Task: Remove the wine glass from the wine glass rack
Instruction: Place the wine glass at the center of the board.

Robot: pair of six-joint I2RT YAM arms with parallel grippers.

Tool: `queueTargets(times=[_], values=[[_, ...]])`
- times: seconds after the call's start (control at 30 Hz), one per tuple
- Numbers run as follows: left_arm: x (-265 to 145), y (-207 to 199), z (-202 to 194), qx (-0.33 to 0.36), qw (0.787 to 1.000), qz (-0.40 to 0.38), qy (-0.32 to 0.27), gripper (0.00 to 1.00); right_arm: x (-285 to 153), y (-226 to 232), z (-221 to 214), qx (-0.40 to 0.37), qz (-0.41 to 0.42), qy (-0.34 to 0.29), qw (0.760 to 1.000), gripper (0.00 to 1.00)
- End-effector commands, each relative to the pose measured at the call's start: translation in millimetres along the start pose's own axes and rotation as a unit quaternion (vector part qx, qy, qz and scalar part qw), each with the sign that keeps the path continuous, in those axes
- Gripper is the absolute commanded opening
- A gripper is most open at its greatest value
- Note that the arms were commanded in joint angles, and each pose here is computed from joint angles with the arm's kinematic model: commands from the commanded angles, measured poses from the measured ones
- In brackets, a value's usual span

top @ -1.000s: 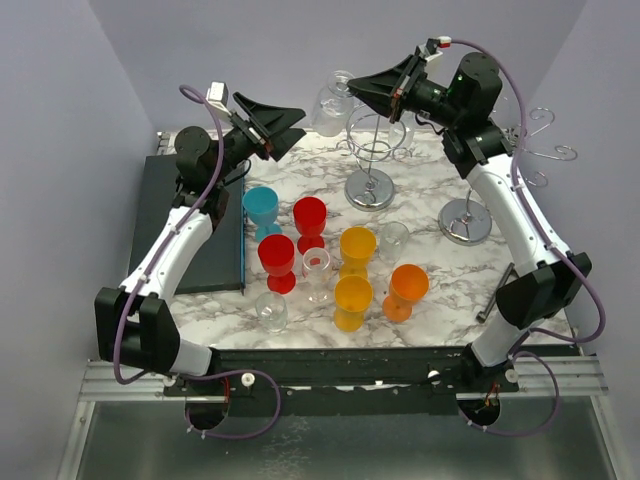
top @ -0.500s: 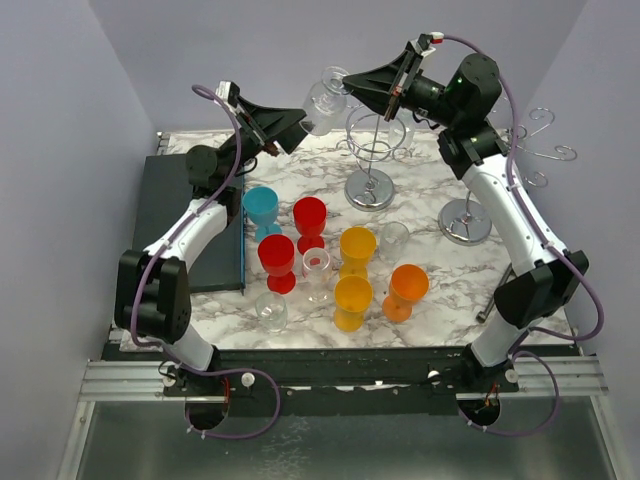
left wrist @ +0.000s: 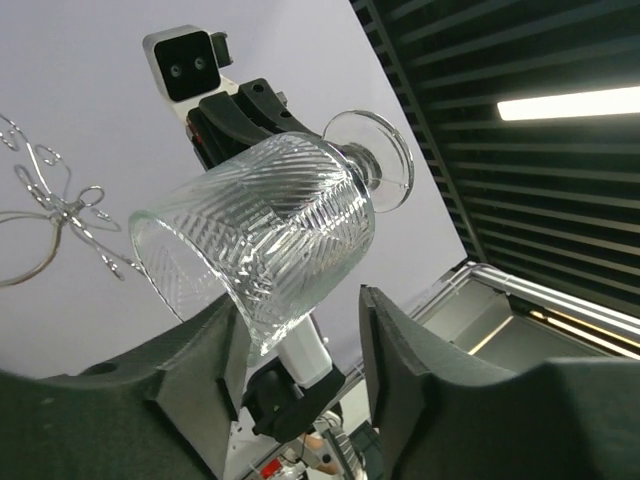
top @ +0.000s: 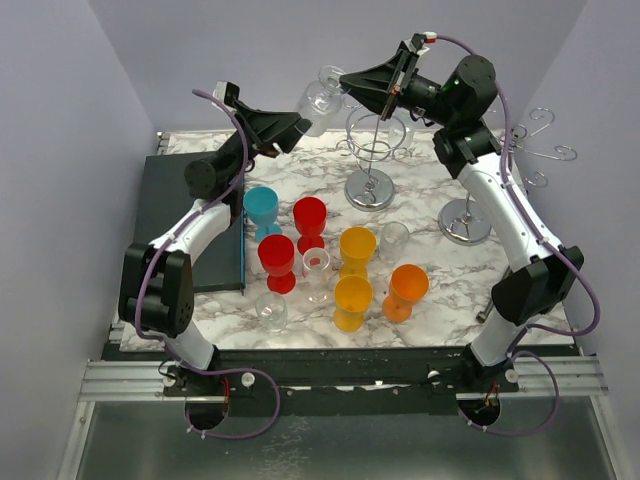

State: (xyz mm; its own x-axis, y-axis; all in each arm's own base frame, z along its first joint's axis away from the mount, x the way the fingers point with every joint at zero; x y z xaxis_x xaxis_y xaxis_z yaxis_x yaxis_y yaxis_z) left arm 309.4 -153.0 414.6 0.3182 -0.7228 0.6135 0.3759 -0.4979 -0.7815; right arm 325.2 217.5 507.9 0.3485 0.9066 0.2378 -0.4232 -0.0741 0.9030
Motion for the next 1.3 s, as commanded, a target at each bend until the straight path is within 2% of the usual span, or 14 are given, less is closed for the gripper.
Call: queueTargets(times=[0.0, 0.3, 0.47, 0.67, 0.87, 1.03, 1.27], values=[[3.1, -16.7, -8.4, 0.007, 0.997, -0.068, 0.02, 0.44, 3.5, 3.7, -1.3, -0.017, 0.027, 0.009, 0.999, 0.0], [10.0, -27.4, -13.0, -0.002, 0.994, -0.101, 0.028, 0.18, 3.4, -2.6, -4.1, -0.015, 0.02, 0.009, 1.0, 0.0], [14.0, -37.4, -14.6, -0.006, 0.993, -0.113, 0.031, 0.0, -2.1, -11.9, -7.7, -0.032, -0.032, -0.024, 0.999, 0.0], [16.5, -44.4, -17.0, 0.011, 0.995, -0.101, 0.012, 0.0, -10.6, -19.7, -9.2, -0.075, -0.111, -0.071, 0.988, 0.06], [20.1, -50.9, -18.2, 0.035, 0.997, -0.069, -0.018, 0.0, -15.1, -26.8, -9.2, -0.099, -0.15, -0.089, 0.98, 0.28], [20.8, -53.1, -15.5, 0.051, 0.997, -0.04, -0.046, 0.0, -19.4, -26.7, -7.8, -0.123, -0.18, -0.107, 0.97, 0.4], [26.8, -54.8, -8.6, 0.084, 0.992, 0.053, -0.077, 0.0, -27.5, -20.6, -6.7, -0.155, -0.216, -0.133, 0.955, 0.57]])
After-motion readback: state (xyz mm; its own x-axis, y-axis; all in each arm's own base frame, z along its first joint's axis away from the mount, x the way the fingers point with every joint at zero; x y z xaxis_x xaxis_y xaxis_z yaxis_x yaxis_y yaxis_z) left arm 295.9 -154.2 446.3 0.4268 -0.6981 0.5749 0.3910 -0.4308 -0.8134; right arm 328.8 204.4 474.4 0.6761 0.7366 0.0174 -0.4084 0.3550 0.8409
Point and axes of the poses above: each gripper's point midway between its finger pads, its own x axis out along the fingers, its own y axis along the line the jaws close on, z = x × y, the point moved 10 cm from there along -x, back along the fingers, and after that the axes turned 11 degrees about -x, right-handed, at the moved point
